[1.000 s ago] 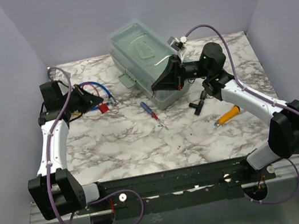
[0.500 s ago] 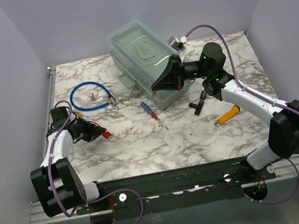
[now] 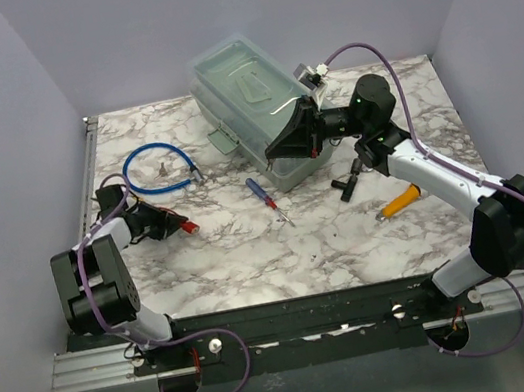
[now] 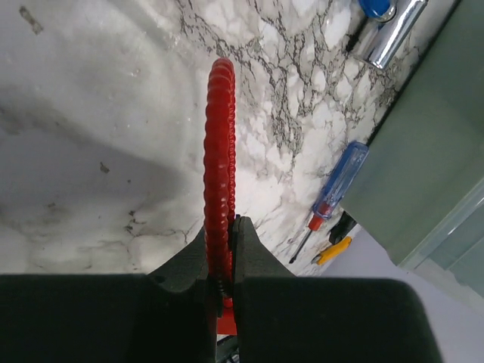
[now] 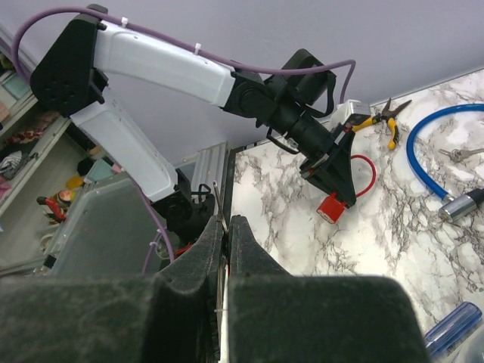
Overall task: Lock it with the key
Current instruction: Place the lock at the center of the board, then place the key at the center of the board.
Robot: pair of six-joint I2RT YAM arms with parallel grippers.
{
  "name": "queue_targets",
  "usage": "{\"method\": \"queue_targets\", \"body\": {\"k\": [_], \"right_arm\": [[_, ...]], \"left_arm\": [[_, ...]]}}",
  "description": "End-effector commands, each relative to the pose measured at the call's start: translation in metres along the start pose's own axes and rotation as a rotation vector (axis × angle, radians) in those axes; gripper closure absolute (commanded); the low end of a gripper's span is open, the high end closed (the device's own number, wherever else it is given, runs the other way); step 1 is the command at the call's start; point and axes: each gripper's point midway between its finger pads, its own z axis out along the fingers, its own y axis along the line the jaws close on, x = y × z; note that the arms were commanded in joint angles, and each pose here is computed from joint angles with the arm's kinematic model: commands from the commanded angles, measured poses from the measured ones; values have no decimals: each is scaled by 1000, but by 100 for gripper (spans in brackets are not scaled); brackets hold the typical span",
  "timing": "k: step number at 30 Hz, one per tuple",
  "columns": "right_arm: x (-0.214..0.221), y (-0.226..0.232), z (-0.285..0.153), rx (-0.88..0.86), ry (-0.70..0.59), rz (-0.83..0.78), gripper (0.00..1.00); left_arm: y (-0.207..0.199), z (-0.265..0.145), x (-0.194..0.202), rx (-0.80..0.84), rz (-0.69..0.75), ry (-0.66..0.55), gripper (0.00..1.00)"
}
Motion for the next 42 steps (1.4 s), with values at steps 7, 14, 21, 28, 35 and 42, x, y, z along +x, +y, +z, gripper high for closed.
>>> {"method": "queue_targets", "body": {"k": [7,14,21,28,35,42], "right_arm": [[-5,5,3,-27,-1,-29,100],[-6,5,2,-25,-2,-37,100],[-5,6,2,-25,-2,-42,100],[-7,12,1,-54,-14,-63,100],[-3,20,0,-97,-3,-89,100],[2,23,-2,-115,18,-102,100]], "left_arm": [[-24,9,-11,79,11,33,62],[-4,-8,0,-26,23,43,41],[-4,-38,-7,-43,80,-28,34],[-156,-103,8,486,514,-51,20],[-265,-182,94,939,1031,-17,27],[-289,-205,182,1158,1327,103,50]]}}
